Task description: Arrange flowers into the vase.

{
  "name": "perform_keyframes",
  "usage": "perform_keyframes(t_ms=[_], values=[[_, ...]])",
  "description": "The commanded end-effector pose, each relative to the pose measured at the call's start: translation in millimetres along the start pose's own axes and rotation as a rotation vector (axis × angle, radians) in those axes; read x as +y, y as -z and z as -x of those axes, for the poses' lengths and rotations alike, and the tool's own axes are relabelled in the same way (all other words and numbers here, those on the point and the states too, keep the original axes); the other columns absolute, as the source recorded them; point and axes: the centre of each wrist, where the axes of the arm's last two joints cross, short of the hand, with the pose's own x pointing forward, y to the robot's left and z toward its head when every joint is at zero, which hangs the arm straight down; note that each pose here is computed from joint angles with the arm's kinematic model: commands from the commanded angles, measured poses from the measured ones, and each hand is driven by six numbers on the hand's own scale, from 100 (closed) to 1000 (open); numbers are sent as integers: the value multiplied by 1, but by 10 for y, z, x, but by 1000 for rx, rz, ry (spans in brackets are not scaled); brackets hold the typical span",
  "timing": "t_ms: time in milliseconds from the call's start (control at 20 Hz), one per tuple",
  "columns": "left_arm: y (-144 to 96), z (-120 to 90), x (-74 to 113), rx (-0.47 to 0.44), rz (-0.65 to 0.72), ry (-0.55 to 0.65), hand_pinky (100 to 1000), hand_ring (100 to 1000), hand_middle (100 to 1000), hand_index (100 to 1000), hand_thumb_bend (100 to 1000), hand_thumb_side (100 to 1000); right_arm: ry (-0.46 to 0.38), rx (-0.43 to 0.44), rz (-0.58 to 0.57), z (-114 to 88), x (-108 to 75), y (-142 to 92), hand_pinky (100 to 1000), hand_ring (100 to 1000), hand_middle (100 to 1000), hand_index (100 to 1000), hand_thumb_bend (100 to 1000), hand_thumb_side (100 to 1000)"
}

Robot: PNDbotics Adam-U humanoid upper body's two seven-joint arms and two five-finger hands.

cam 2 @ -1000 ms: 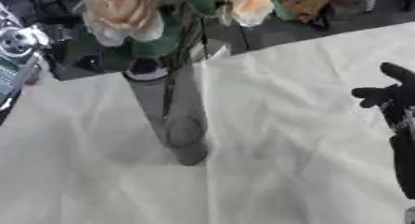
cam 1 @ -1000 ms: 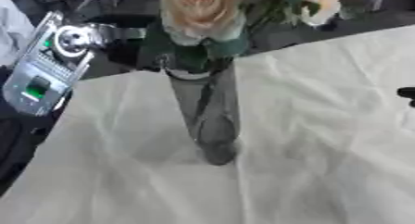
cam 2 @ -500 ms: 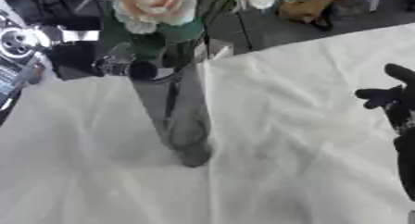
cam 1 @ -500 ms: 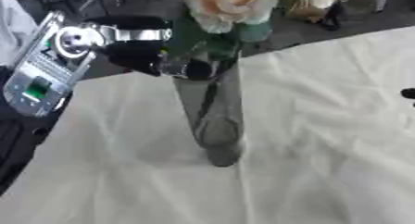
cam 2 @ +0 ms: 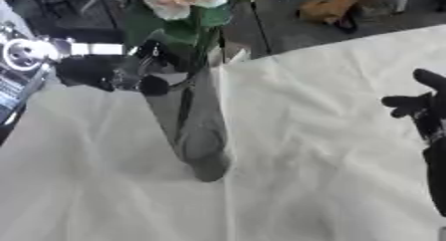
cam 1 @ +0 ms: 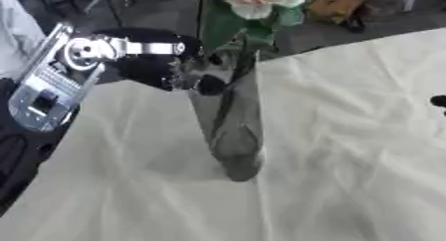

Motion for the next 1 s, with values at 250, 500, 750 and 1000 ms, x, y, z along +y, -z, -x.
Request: perform_keyframes(t_ms=[250,500,750,1000], values=[[-135,26,106,38,-29,36,976,945,962,1000,647,1000,9,-26,0,-60,3,27,886,703,469,855,100,764],[-151,14,130,28,-38,36,975,944,962,1000,640,1000,8,-24,0,-58,4,24,886,703,469,855,100,765],[-184,-6,159,9,-50,28,974,943,965,1000,632,1000,7,-23,1,-57,4,22,886,703,470,855,100,765],[-220,9,184,26,-62,26,976,944,964,1000,636,1000,11,-23,1,-57,6,22,885,704,470,854,100,765]])
